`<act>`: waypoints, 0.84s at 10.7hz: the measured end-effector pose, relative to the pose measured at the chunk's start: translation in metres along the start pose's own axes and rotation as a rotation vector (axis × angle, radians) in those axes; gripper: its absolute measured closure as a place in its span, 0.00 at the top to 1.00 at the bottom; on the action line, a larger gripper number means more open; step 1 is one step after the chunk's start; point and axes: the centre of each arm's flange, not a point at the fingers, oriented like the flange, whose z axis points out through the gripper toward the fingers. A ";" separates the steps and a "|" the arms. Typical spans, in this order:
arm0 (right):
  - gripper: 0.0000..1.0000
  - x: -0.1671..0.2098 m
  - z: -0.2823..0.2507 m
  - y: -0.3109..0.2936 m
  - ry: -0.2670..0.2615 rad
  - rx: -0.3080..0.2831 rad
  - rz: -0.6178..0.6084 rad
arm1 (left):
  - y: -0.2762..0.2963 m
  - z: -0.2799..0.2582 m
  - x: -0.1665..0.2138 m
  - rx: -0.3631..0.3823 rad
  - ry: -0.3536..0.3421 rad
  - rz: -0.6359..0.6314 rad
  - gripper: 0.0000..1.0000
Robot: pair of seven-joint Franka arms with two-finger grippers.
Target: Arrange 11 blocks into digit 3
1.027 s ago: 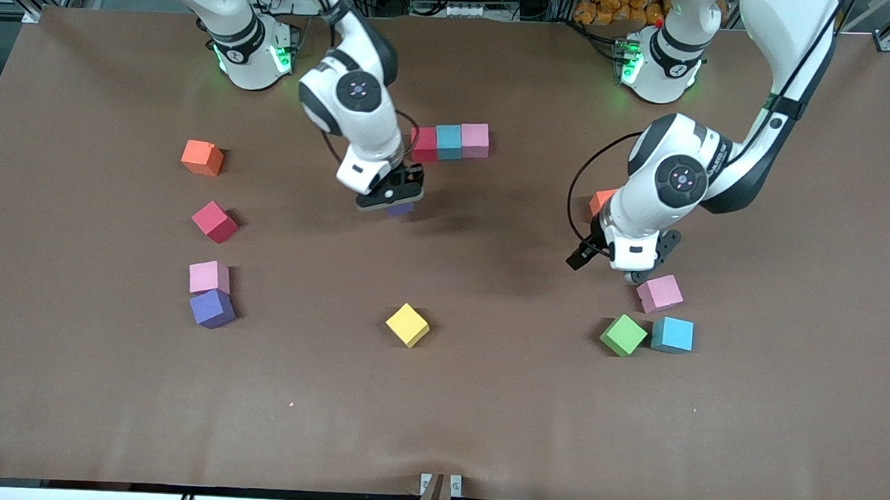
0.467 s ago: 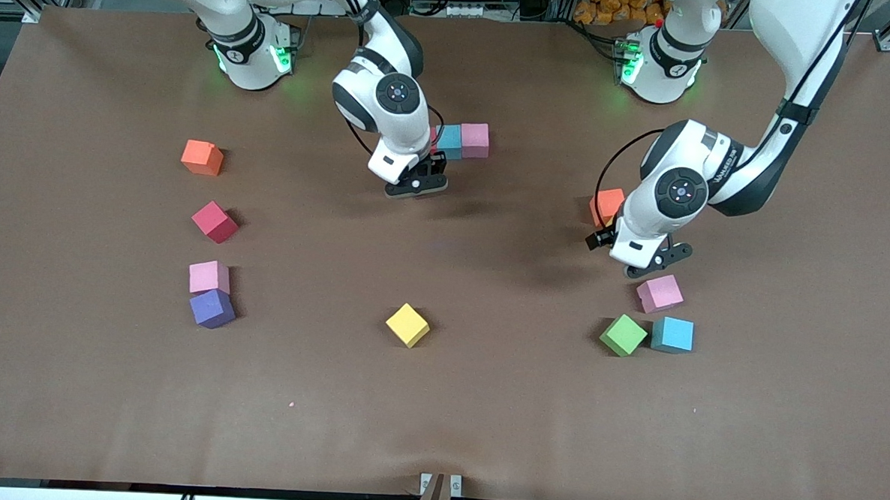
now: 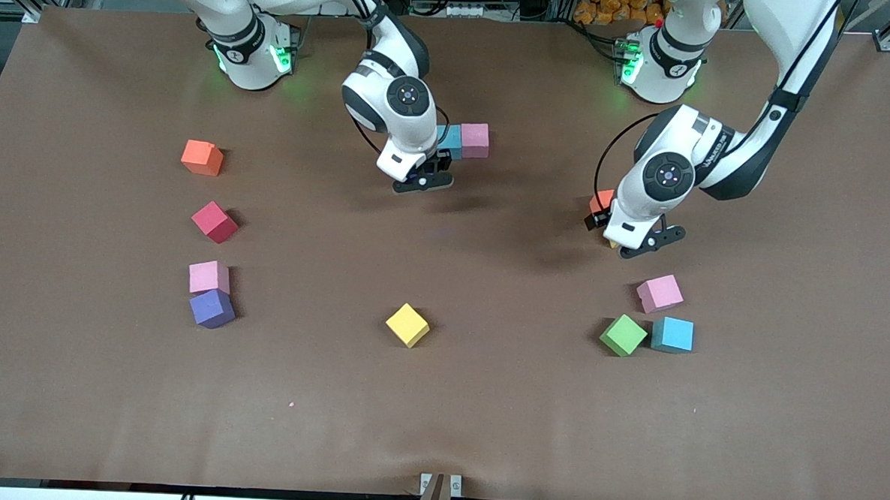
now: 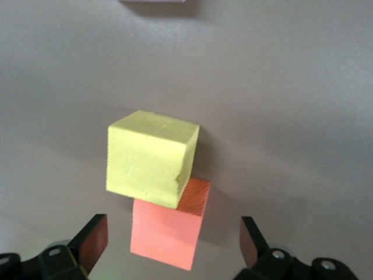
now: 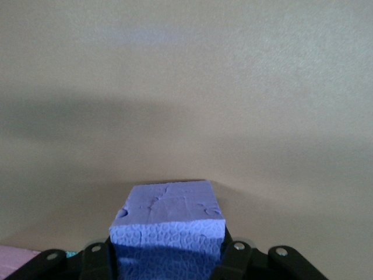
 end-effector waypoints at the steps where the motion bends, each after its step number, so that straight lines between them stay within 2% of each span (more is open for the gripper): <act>1: 0.59 0.000 0.000 0.000 0.000 0.001 0.019 | -0.008 0.007 0.000 -0.004 -0.008 0.016 1.00; 5: 0.59 -0.003 0.001 -0.004 -0.004 0.003 0.057 | -0.026 0.040 -0.001 -0.042 -0.027 0.060 1.00; 9: 0.59 -0.010 0.007 -0.010 -0.021 0.002 0.061 | -0.016 0.036 -0.008 -0.054 -0.021 0.078 1.00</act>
